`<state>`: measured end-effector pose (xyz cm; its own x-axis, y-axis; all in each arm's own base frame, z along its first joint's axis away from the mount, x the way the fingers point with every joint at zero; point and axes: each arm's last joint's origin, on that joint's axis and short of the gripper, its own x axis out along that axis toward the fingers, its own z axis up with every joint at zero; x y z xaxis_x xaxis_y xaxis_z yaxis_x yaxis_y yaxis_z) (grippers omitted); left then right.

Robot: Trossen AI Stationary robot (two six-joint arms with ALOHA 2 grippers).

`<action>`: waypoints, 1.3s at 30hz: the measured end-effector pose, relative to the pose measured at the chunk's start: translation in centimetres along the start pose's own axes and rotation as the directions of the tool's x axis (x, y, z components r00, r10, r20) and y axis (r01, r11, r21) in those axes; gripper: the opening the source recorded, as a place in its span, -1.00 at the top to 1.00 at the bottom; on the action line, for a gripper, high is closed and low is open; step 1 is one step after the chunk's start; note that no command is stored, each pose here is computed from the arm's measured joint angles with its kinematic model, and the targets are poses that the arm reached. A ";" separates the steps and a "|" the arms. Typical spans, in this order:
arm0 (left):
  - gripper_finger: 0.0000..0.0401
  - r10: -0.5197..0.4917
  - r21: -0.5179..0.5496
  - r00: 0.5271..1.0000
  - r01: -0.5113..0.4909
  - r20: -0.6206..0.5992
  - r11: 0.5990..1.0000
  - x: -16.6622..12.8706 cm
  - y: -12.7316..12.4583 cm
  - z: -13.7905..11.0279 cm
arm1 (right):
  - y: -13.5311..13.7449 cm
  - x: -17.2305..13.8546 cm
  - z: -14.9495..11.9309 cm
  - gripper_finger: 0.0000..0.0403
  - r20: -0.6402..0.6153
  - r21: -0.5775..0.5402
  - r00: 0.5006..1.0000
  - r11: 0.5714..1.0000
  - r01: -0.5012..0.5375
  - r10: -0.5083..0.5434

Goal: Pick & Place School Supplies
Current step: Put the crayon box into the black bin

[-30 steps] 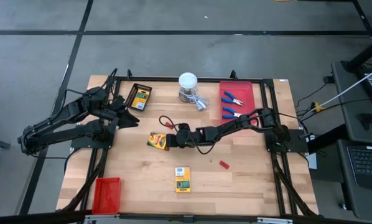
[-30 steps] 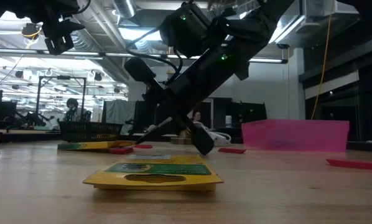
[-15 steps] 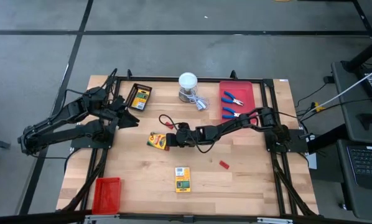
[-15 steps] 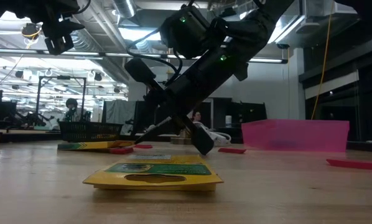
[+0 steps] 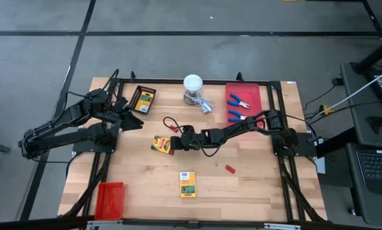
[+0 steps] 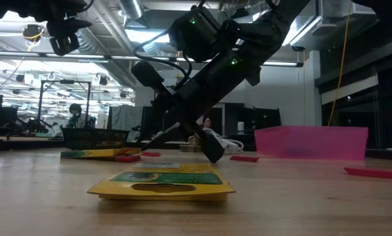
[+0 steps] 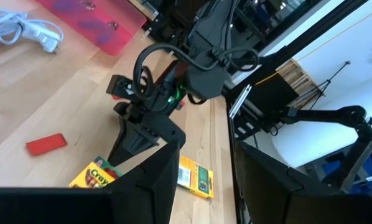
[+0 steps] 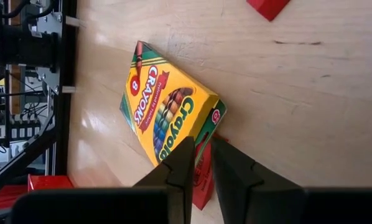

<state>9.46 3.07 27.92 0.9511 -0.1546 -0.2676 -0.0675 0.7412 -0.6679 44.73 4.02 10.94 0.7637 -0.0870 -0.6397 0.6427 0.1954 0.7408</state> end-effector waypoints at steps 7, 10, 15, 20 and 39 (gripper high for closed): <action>0.24 -0.005 -0.008 1.000 0.006 0.006 1.000 0.0 -0.1 0.1 | 0.1 -0.1 -0.8 0.72 -0.029 -0.019 1.000 1.000 -0.010 0.009; 0.24 -0.006 -0.008 1.000 0.006 0.006 1.000 0.0 -0.1 0.1 | 0.5 -0.3 -1.5 0.72 -0.051 -0.019 0.998 0.999 -0.040 0.039; 0.24 -0.006 -0.012 1.000 0.006 0.005 1.000 0.0 -0.1 0.1 | 2.9 -0.7 -2.1 0.72 -0.055 -0.066 0.992 0.991 -0.115 0.112; 0.25 -0.029 -0.014 1.000 0.029 -0.006 0.999 -0.1 -0.2 0.0 | 5.6 -1.3 -2.3 0.72 -0.041 -0.279 0.990 0.949 -0.143 0.137; 0.25 -0.080 0.028 0.997 0.079 0.021 0.996 -1.1 -0.9 -0.4 | 4.4 -1.6 -1.9 0.71 0.014 -0.989 0.993 -0.146 -0.003 -0.120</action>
<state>8.36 2.35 28.52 0.9596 -0.1994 -0.1985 0.0165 0.7443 -0.6677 46.22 6.92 14.85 0.6817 -0.1240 -0.7211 -0.1565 0.9380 -0.3092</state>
